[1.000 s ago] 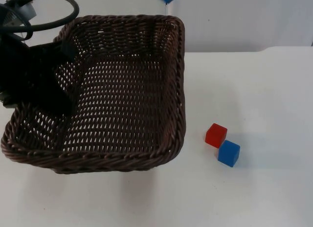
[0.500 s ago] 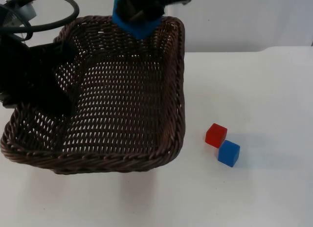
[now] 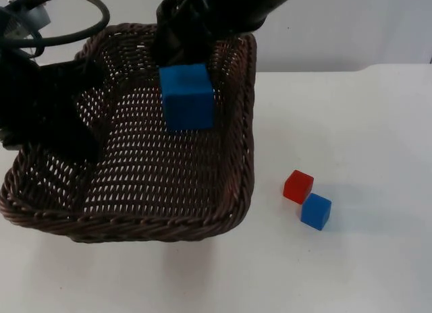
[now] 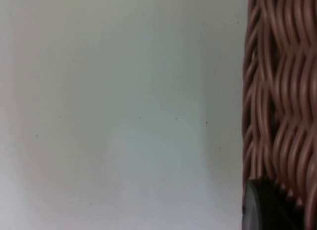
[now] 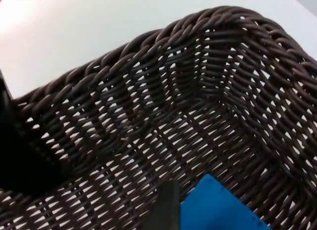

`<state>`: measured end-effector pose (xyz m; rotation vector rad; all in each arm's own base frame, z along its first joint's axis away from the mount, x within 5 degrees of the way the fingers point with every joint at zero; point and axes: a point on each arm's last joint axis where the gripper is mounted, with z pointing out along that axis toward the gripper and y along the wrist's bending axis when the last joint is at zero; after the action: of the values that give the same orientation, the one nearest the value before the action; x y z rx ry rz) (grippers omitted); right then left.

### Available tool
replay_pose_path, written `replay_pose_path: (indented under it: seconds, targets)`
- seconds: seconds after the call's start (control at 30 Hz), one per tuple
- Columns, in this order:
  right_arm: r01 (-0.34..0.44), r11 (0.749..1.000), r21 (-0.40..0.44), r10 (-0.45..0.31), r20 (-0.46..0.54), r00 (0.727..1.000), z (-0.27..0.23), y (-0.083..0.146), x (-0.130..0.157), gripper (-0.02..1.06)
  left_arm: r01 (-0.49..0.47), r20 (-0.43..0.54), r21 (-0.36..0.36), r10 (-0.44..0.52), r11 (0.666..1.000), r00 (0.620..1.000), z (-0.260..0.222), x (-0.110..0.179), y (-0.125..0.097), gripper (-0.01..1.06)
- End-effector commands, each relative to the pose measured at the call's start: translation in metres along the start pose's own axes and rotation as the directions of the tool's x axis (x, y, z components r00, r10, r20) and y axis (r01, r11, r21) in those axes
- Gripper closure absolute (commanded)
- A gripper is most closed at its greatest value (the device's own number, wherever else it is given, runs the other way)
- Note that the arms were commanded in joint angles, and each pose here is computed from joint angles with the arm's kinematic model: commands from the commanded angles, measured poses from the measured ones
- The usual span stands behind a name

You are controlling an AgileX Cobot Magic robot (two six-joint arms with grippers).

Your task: Pick up the basket with the left hand and place the largest block into the basket with the right hand.

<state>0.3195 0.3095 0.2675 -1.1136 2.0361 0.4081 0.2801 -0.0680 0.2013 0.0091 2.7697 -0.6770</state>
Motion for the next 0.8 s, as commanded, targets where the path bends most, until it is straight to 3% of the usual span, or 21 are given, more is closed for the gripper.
replay_pose_path:
  seconds: [0.0,0.3,0.4,0.77]
  targets:
    - [0.007,1.0,-0.002,-0.007,0.015,1.0,-0.002,0.003,-0.004,0.3,0.011,0.023,0.019,-0.012,1.0,1.0,-0.005,-0.001,-0.004,1.05]
    - [0.048,0.999,0.022,-0.049,0.051,0.997,-0.029,0.001,-0.016,0.3,0.013,0.027,0.019,-0.013,1.0,1.0,-0.005,-0.002,-0.004,1.05]
    - [0.085,0.996,0.038,-0.087,0.065,0.994,-0.055,0.002,-0.024,0.3,0.013,0.031,0.017,-0.013,1.0,0.999,-0.005,-0.002,-0.004,1.05]
    - [0.102,0.993,0.056,-0.11,0.149,0.983,-0.123,0.006,-0.043,0.3,0.013,0.033,0.016,-0.013,1.0,0.999,-0.005,-0.002,-0.004,1.05]
